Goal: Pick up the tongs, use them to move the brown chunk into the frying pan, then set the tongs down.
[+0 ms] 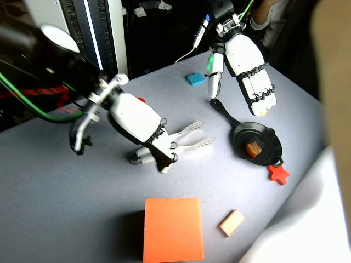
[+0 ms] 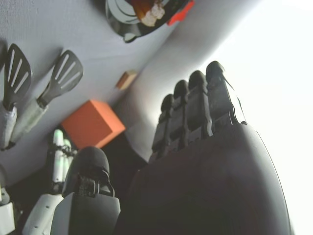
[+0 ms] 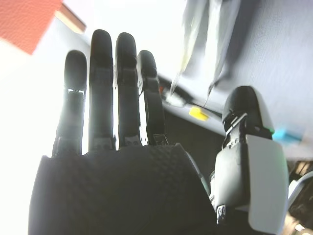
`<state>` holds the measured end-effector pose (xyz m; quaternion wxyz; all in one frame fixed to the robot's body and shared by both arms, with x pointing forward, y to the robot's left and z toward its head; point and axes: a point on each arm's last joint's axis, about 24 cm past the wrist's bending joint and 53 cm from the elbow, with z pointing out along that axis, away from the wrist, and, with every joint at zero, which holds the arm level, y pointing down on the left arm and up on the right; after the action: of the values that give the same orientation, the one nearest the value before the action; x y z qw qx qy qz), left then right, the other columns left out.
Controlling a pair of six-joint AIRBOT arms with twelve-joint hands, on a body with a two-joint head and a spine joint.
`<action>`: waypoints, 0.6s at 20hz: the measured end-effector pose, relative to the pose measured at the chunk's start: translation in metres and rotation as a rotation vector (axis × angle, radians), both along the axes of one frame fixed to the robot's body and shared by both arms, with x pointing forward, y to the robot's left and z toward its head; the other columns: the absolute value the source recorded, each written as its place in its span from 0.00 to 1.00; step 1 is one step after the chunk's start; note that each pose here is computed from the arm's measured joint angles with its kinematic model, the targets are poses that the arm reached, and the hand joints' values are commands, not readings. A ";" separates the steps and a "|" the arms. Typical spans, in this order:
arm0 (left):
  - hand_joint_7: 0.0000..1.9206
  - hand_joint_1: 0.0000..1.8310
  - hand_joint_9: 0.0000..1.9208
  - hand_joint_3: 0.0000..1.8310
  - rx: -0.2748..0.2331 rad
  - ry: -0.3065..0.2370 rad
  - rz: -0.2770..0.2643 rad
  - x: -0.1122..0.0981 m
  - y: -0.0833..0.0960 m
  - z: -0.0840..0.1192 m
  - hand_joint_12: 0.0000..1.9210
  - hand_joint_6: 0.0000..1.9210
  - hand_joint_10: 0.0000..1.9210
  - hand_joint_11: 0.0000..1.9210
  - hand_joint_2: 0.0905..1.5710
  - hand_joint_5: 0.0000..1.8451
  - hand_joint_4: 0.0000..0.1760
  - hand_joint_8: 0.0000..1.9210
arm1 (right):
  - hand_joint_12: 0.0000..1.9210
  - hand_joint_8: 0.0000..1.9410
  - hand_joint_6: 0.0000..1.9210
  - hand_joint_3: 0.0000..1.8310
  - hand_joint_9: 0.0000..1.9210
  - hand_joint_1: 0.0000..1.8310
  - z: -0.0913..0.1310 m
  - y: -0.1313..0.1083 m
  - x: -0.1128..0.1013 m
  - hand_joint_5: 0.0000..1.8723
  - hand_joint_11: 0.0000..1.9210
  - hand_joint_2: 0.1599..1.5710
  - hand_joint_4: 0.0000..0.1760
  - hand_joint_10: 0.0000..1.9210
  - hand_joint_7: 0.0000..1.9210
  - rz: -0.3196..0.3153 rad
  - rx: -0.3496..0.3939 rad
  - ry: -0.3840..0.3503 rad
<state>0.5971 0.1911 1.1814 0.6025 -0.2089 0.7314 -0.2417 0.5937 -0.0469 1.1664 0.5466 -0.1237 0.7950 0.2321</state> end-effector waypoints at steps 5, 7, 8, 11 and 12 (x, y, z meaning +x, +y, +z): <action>0.43 0.03 0.33 0.00 -0.001 -0.013 -0.003 0.001 -0.001 0.004 0.96 0.29 0.69 0.14 0.86 0.47 0.00 0.50 | 0.99 0.23 0.19 0.00 0.61 0.15 0.041 -0.008 -0.030 0.66 0.50 0.81 0.00 0.73 0.75 0.063 0.137 0.046; 0.45 0.09 0.38 0.00 0.003 -0.019 -0.008 0.002 -0.002 0.005 1.00 0.71 0.97 0.28 0.88 0.44 0.00 0.82 | 1.00 0.63 0.47 0.00 0.63 0.18 0.055 -0.020 -0.031 0.63 0.61 0.86 0.00 0.93 0.67 0.053 0.169 0.036; 0.48 0.09 0.43 0.01 0.007 -0.028 -0.011 0.002 -0.002 0.007 1.00 0.77 0.99 0.35 0.90 0.45 0.00 0.85 | 1.00 0.77 0.64 0.00 0.63 0.21 0.059 -0.028 -0.031 0.61 0.65 0.87 0.00 0.99 0.66 0.044 0.189 0.044; 0.59 0.26 0.63 0.00 0.011 -0.036 -0.014 0.002 -0.003 0.009 1.00 0.88 1.00 0.58 0.91 0.51 0.00 0.95 | 1.00 0.95 0.87 0.01 0.67 0.30 0.074 -0.055 -0.034 0.61 0.69 0.90 0.00 1.00 0.65 0.043 0.233 0.041; 0.59 0.32 0.63 0.00 0.010 -0.036 -0.015 0.002 -0.003 0.009 1.00 0.88 1.00 0.59 0.90 0.53 0.00 0.95 | 1.00 0.96 0.87 0.01 0.67 0.33 0.079 -0.057 -0.037 0.61 0.69 0.91 0.00 1.00 0.65 0.059 0.243 0.033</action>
<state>0.5992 0.1882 1.1902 0.6148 -0.1961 0.7232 -0.2460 0.5568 -0.1036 1.2455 0.5373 -0.0763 0.7659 0.3448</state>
